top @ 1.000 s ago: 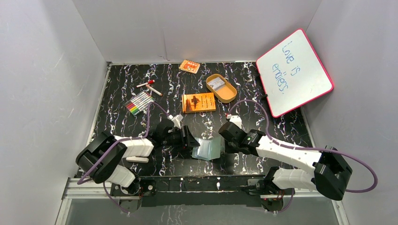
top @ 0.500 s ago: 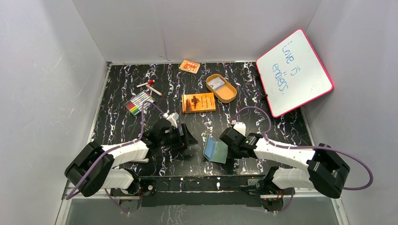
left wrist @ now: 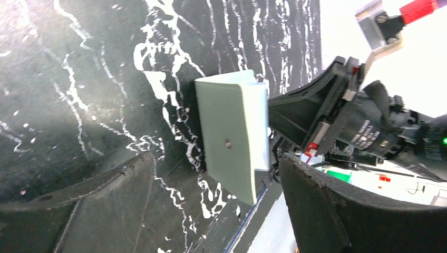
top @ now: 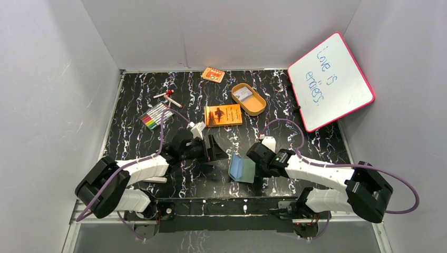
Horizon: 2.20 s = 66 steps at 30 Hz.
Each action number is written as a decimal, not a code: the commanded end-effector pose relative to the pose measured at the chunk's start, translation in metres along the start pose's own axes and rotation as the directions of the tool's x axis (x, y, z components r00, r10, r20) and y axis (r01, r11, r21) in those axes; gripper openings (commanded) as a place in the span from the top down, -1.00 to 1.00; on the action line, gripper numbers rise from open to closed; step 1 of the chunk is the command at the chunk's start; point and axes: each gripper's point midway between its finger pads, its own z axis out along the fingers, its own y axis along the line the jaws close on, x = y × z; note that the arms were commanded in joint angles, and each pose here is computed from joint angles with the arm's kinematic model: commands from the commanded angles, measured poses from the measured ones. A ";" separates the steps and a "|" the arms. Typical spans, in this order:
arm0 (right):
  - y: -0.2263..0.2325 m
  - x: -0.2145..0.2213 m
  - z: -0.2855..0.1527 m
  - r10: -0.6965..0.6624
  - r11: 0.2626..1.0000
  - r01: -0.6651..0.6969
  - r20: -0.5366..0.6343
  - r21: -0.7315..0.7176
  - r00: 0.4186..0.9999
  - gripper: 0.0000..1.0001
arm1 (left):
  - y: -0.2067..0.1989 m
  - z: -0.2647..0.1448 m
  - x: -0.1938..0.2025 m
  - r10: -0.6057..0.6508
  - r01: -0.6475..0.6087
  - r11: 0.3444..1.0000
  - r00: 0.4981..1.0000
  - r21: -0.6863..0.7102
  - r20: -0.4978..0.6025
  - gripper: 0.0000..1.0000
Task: Put the credit cards into the card holder
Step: Open the card holder at the center of the board.
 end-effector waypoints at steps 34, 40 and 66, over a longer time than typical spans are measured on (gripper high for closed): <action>0.011 -0.022 -0.015 0.019 0.998 -0.013 0.086 -0.065 0.996 1.00 | -0.030 0.026 0.020 0.074 -0.051 0.988 0.984 0.145 -0.161 1.00; 0.025 -0.043 -0.047 0.023 0.988 0.000 0.143 -0.155 0.989 -0.05 | -0.022 0.019 0.015 0.039 -0.031 0.996 0.995 0.085 -0.097 1.00; 0.159 -0.066 -0.059 -0.056 0.795 0.155 0.184 -0.587 0.981 -0.33 | -0.006 -0.008 0.003 -0.131 0.134 0.991 0.986 -0.026 0.099 1.00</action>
